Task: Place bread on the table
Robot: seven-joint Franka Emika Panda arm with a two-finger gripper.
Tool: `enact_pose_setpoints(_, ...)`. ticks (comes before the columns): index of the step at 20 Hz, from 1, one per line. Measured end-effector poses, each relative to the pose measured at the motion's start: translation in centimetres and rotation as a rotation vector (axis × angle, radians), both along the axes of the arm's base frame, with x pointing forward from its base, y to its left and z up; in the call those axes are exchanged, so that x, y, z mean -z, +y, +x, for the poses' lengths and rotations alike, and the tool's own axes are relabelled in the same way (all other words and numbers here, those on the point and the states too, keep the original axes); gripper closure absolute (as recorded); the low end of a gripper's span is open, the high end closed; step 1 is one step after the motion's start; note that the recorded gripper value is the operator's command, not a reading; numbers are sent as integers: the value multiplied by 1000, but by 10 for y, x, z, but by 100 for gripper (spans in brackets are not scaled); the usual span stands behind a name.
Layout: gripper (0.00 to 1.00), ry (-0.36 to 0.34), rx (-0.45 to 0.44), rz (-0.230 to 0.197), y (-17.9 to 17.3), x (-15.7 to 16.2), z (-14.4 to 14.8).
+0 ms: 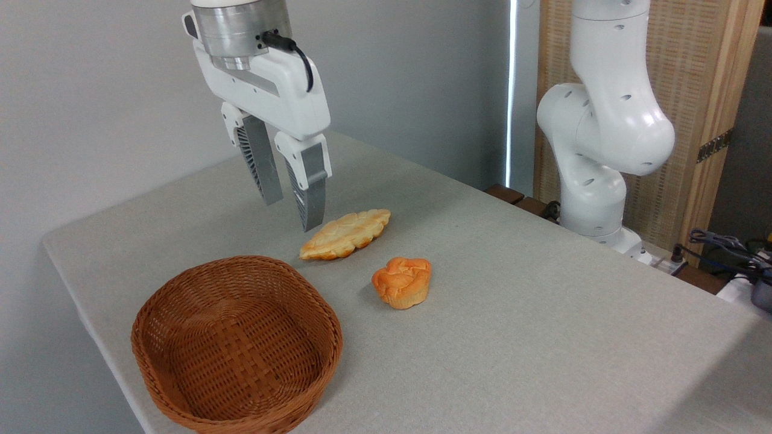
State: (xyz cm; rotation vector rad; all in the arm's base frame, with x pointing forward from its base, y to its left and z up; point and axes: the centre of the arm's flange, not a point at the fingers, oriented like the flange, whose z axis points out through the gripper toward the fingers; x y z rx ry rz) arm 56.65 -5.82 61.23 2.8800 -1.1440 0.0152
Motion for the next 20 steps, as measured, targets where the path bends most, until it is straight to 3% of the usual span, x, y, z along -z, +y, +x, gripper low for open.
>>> enact_pose_setpoints(12,0,-5,1,13,-6,-2,0)
enact_pose_setpoints(15,0,-20,15,44,-10,-2,0)
enact_pose_setpoints(20,0,-31,18,48,-10,-4,-1)
